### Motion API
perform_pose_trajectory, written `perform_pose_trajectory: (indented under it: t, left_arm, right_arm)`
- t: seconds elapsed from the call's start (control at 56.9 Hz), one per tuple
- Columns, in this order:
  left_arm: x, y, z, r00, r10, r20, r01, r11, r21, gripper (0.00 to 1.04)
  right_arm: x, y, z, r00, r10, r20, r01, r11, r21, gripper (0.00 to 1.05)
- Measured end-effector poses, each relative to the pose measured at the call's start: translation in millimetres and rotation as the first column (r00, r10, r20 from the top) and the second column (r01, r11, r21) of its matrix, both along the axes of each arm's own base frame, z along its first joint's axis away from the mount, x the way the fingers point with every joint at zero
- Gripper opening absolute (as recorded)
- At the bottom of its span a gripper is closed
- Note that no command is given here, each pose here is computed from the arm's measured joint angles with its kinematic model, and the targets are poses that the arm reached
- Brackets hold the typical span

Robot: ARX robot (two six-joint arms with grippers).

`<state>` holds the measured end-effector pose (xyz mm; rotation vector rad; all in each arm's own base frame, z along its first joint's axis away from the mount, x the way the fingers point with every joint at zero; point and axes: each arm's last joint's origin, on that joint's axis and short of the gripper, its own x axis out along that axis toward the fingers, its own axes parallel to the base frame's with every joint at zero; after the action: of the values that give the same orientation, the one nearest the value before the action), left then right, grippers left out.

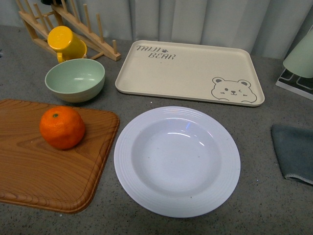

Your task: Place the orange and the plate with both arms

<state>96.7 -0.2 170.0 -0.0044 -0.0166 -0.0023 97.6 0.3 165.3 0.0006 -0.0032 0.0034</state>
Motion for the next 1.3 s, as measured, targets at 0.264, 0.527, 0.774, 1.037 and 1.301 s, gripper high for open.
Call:
perform_pose_trajectory:
  t: [0.264,0.527,0.774,1.037,1.301]
  left_arm:
    - [0.0,0.0,0.0,1.0,0.0,0.0,0.0,1.0,0.0,0.98]
    - [0.0,0.0,0.1,1.0,0.0,0.0,0.0,1.0,0.0,0.98]
    - [0.0,0.0,0.0,1.0,0.0,0.0,0.0,1.0,0.0,0.98]
    - [0.0,0.0,0.0,1.0,0.0,0.0,0.0,1.0,0.0,0.98]
    - [0.0,0.0,0.0,1.0,0.0,0.0,0.0,1.0,0.0,0.98]
  right_arm:
    - [0.0,0.0,0.0,1.0,0.0,0.0,0.0,1.0,0.0,0.95]
    - [0.0,0.0,0.0,1.0,0.0,0.0,0.0,1.0,0.0,0.95]
    - [0.0,0.0,0.0,1.0,0.0,0.0,0.0,1.0,0.0,0.95]
    - [0.0,0.0,0.0,1.0,0.0,0.0,0.0,1.0,0.0,0.95]
    - [0.0,0.0,0.0,1.0,0.0,0.0,0.0,1.0,0.0,0.95]
